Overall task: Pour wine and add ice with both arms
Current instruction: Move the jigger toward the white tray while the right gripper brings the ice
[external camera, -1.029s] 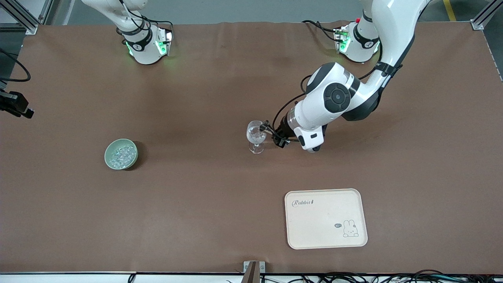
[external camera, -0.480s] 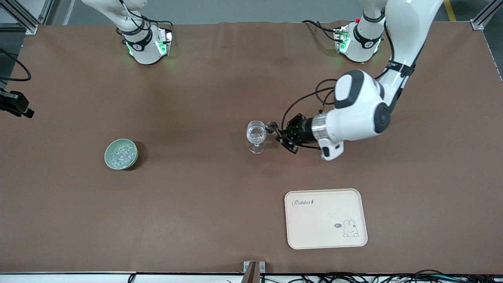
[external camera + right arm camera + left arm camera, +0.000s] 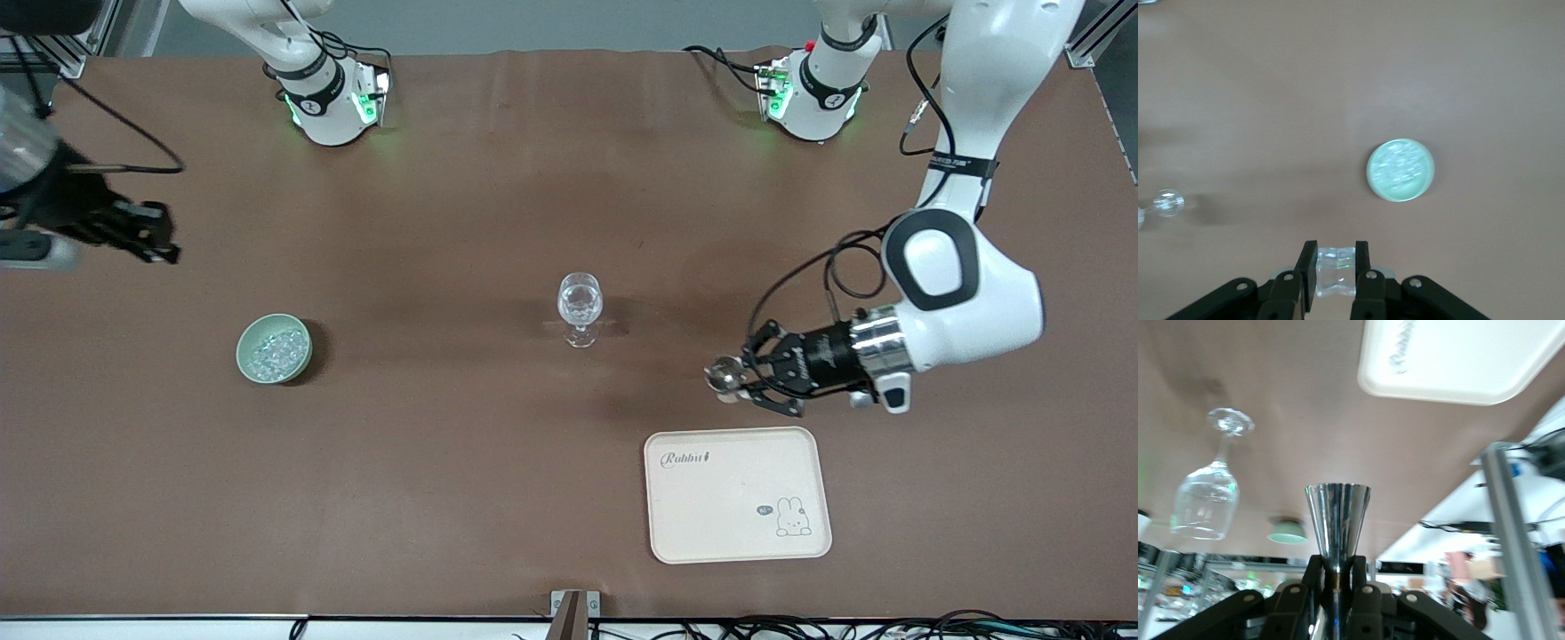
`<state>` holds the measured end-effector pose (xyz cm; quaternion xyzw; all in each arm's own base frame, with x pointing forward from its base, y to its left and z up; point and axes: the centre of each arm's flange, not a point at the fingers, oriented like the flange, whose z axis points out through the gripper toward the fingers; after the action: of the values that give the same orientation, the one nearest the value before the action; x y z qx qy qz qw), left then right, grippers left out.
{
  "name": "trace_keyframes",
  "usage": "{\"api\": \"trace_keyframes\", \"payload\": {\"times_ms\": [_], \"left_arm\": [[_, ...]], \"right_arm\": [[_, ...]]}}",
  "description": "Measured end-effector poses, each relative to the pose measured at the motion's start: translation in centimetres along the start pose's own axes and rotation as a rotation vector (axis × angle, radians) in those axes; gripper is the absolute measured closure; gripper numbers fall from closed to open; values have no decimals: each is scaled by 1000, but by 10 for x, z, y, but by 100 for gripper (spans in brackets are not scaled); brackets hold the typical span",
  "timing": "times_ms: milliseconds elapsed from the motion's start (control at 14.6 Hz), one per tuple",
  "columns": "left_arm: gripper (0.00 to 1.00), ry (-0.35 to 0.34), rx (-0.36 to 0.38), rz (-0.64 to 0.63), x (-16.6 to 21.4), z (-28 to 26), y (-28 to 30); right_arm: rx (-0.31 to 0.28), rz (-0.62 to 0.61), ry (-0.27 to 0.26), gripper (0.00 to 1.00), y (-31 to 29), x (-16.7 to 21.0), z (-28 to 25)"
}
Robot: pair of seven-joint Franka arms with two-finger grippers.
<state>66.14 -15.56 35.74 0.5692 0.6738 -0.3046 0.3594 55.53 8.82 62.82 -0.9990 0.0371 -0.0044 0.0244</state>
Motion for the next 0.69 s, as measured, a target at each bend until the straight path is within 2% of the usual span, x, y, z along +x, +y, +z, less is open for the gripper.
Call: {"api": "trace_keyframes", "payload": {"times_ms": [206, 480, 686], "left_arm": [[79, -49, -46, -63, 49, 6, 19], [79, -115, -130, -125, 109, 14, 56], [79, -173, -194, -200, 135, 20, 68]], "right_arm": [[34, 43, -39, 74, -60, -4, 25], [34, 132, -53, 74, -158, -9, 80], [35, 185, -54, 74, -220, -24, 115]]}}
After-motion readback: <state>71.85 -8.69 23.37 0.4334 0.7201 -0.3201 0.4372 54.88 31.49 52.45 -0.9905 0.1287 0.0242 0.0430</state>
